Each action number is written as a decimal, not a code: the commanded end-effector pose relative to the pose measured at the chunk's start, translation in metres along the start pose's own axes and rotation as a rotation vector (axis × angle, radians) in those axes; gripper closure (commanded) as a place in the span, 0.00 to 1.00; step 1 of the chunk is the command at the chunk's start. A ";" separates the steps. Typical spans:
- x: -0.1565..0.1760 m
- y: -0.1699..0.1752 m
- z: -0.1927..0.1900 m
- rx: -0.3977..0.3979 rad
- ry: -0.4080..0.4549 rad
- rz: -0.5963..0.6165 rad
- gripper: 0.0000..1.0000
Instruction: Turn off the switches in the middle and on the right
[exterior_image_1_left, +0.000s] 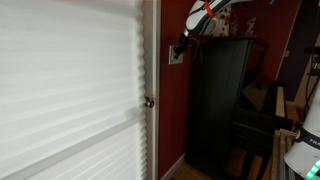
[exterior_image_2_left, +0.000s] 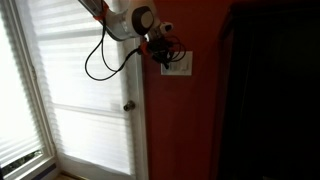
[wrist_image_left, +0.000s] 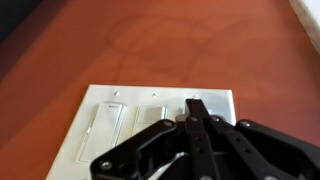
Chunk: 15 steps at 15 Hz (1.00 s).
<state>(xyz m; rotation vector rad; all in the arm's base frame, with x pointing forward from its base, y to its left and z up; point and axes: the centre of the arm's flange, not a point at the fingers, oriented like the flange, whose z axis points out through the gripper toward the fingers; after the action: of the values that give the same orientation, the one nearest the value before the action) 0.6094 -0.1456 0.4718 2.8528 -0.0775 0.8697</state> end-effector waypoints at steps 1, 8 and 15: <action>0.010 0.005 0.011 0.006 0.013 -0.005 0.95; 0.014 0.005 0.018 0.047 0.044 0.007 0.97; 0.007 0.012 -0.012 -0.026 -0.064 0.141 0.95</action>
<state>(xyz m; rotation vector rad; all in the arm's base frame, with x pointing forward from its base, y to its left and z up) 0.6146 -0.1582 0.4667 2.8858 -0.1843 0.8470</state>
